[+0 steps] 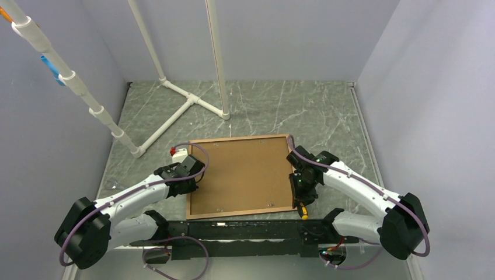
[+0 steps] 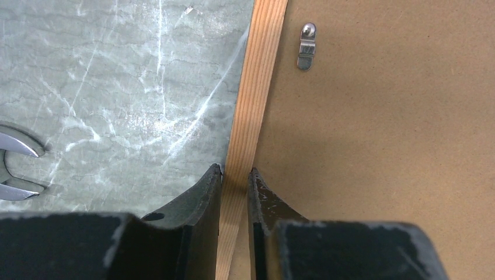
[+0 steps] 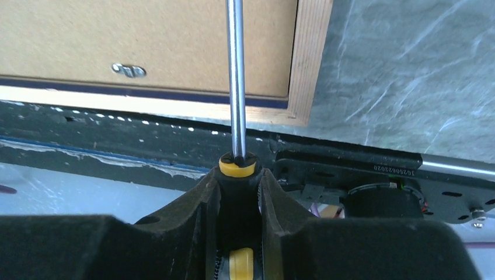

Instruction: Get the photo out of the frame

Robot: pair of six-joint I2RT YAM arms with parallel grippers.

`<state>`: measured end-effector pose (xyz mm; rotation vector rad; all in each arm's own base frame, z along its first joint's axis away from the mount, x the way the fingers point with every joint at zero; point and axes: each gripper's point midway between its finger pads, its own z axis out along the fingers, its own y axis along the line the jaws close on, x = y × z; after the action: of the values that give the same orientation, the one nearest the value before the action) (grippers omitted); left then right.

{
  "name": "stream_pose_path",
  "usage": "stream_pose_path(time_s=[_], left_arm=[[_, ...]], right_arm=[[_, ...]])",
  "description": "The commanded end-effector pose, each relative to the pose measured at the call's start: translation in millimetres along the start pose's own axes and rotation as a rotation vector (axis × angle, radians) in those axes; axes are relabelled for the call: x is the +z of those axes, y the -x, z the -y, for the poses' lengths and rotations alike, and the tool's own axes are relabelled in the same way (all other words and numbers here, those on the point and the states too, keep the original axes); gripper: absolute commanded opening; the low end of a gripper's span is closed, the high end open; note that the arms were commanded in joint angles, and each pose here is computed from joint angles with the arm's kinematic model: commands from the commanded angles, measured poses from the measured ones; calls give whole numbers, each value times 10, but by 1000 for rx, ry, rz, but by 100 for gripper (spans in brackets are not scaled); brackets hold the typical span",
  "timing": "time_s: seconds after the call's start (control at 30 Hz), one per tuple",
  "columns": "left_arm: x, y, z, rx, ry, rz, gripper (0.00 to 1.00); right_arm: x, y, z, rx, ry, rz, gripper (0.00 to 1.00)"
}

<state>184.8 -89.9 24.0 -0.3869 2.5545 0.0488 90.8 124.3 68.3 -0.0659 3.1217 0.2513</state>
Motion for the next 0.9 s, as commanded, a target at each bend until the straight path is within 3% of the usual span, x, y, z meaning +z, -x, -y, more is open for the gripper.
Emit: stream_pose_path(time_s=[0.0, 0.17, 0.87], left_arm=[[26, 27, -173, -10, 73, 32, 0], [24, 29, -181, -13, 74, 36, 0], [26, 17, -138, 9, 48, 27, 0]], right_arm=[[0, -158, 68, 47, -55, -34, 0], [13, -117, 183, 74, -145, -10, 0], [275, 140, 61, 47, -127, 31, 0]])
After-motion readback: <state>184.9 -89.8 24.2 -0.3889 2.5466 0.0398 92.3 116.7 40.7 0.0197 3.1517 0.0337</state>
